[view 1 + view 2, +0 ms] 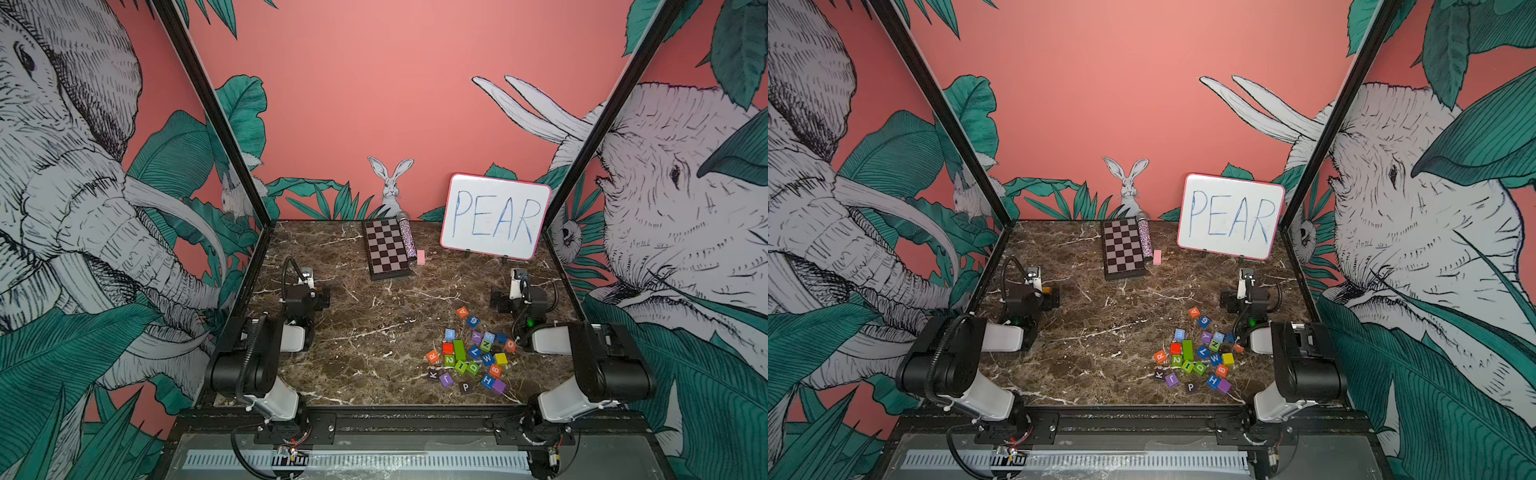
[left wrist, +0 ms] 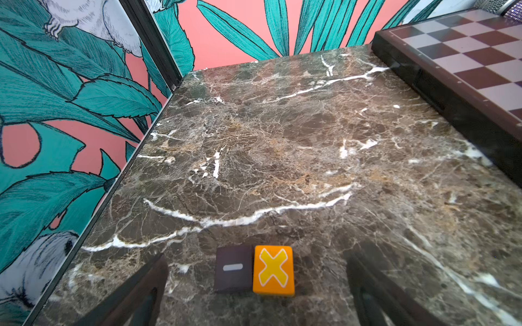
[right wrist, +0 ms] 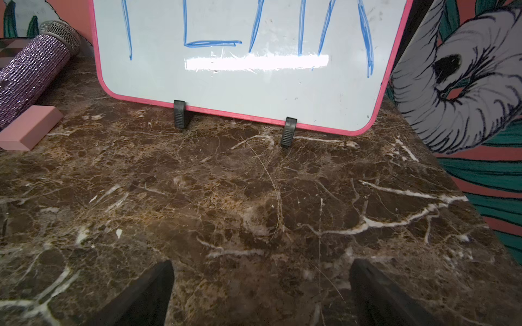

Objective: Spell the uppercase word “pear” with letter blocks
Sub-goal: Pick up the letter block from the center of the board.

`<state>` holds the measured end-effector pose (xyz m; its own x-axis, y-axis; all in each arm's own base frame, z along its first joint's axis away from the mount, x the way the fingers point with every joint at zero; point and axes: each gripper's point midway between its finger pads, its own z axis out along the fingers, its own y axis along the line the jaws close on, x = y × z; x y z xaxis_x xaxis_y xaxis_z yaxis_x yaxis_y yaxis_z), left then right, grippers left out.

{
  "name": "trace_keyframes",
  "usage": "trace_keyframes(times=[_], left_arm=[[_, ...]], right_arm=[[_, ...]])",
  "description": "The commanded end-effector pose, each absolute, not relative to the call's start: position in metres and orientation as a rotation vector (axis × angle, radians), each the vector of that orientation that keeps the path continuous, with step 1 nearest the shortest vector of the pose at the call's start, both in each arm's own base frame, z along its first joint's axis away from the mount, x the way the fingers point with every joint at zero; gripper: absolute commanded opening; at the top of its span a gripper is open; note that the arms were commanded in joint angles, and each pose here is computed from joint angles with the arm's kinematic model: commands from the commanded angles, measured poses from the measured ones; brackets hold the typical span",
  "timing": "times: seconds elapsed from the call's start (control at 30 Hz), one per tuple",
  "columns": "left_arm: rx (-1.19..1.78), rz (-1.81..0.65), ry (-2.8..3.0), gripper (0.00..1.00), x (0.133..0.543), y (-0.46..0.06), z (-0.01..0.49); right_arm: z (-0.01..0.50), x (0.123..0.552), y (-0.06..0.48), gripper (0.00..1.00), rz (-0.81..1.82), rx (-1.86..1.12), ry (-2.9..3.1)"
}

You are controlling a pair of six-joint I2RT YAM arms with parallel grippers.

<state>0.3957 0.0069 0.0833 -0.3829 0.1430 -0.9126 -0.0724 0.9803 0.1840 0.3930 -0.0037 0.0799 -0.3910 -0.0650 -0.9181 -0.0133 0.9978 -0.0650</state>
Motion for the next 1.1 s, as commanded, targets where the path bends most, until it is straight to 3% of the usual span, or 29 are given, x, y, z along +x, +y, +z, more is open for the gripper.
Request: trace_keyframes(times=[0.0,1.07], left_arm=[[0.053,0.222,1.912,0.99,0.3992,0.0049,0.0963],[0.05,0.222,1.911,0.99,0.3992,0.0052,0.0965]], right_arm=[[0.0928,0.4006,-0.0043,0.99,-0.073,-0.057,1.927],[0.0925,0.3995,-0.0042,0.99,-0.066,-0.057,1.925]])
